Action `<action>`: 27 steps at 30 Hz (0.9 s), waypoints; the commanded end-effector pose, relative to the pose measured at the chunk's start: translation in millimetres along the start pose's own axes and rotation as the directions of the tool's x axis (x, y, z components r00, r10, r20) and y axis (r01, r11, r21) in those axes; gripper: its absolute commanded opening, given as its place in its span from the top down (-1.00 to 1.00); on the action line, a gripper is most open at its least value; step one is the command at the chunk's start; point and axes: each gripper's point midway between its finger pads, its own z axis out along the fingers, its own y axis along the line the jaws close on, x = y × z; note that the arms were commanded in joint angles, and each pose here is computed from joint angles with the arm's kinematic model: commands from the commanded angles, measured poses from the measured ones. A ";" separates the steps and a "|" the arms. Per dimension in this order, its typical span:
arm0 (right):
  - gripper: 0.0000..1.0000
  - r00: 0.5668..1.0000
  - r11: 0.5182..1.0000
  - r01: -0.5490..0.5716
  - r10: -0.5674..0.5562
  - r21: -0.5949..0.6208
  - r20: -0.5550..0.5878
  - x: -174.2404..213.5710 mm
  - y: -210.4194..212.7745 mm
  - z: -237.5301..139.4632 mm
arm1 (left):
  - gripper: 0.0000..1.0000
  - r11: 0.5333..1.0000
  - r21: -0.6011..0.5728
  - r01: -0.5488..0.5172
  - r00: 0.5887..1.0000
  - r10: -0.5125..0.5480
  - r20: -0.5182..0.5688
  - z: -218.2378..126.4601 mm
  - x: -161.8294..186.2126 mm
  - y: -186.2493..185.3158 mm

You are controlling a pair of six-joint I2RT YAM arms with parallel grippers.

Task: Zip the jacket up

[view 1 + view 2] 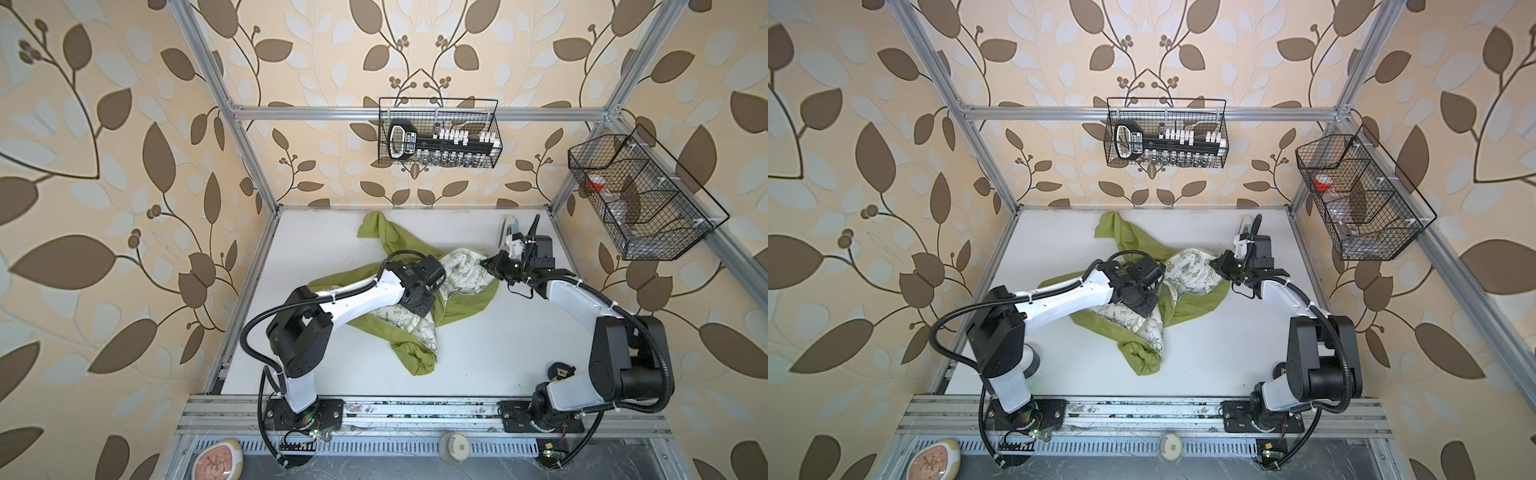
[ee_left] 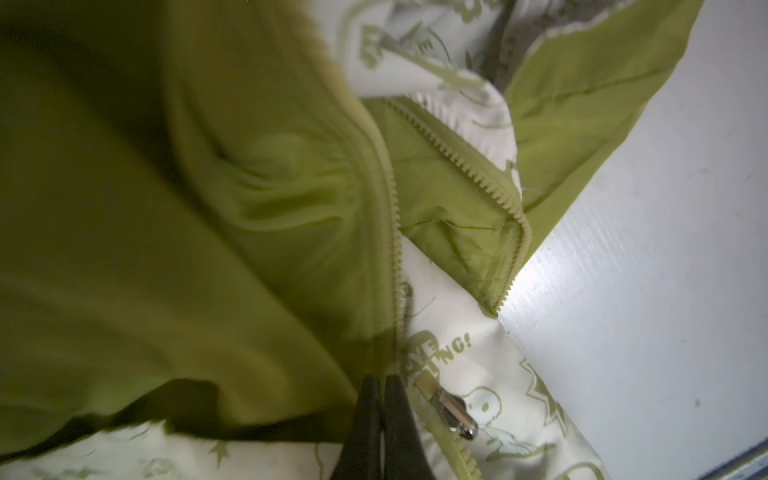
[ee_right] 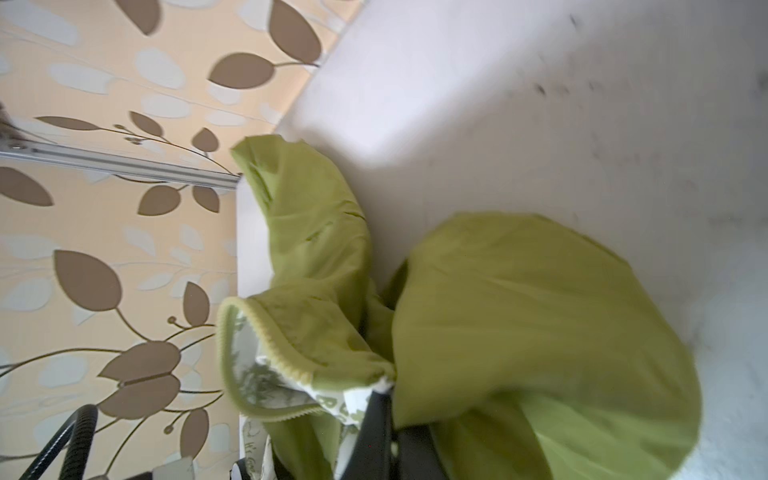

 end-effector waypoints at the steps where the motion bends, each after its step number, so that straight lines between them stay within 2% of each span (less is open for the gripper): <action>1: 1.00 0.994 0.994 0.049 -0.039 -0.098 0.101 -40.1 49.6 -32.1 | 1.00 0.994 -0.029 0.107 0.972 -0.098 0.212 -72.5 -29.4 32.6; 5: 1.00 0.981 0.988 0.068 -0.041 -0.141 0.189 -80.0 79.4 -61.8 | 1.00 0.979 -0.020 0.203 0.906 -0.181 0.382 -132.9 -37.9 62.8; 10: 1.00 0.957 0.979 0.094 -0.040 -0.178 0.288 -127.7 115.1 -95.1 | 1.00 0.947 0.011 0.321 0.790 -0.274 0.548 -195.2 -34.3 92.5; 14: 1.00 0.940 0.970 0.114 -0.035 -0.214 0.340 -150.8 139.9 -113.5 | 1.00 0.939 0.065 0.337 0.717 -0.300 0.629 -232.6 -28.5 95.5; 17: 1.00 0.941 0.962 0.124 -0.036 -0.243 0.337 -157.5 155.2 -113.0 | 1.00 0.911 0.012 0.412 0.657 -0.306 0.689 -251.1 -15.8 116.4; 20: 1.00 0.951 0.962 0.126 -0.047 -0.244 0.306 -153.0 162.1 -95.7 | 1.00 0.845 -0.112 0.523 0.628 -0.293 0.720 -252.0 1.6 146.9; 21: 1.00 0.955 0.962 0.131 -0.058 -0.241 0.291 -148.4 165.6 -87.2 | 1.00 0.809 -0.161 0.566 0.623 -0.291 0.726 -251.4 9.0 158.9; 25: 1.00 0.977 0.964 0.153 -0.114 -0.219 0.179 -115.0 177.9 -30.8 | 1.00 0.617 -0.333 0.714 0.608 -0.308 0.732 -242.1 41.6 206.6; 27: 1.00 0.982 0.966 0.166 -0.143 -0.199 0.124 -95.2 182.6 0.5 | 1.00 0.546 -0.371 0.751 0.602 -0.337 0.724 -230.3 55.6 226.9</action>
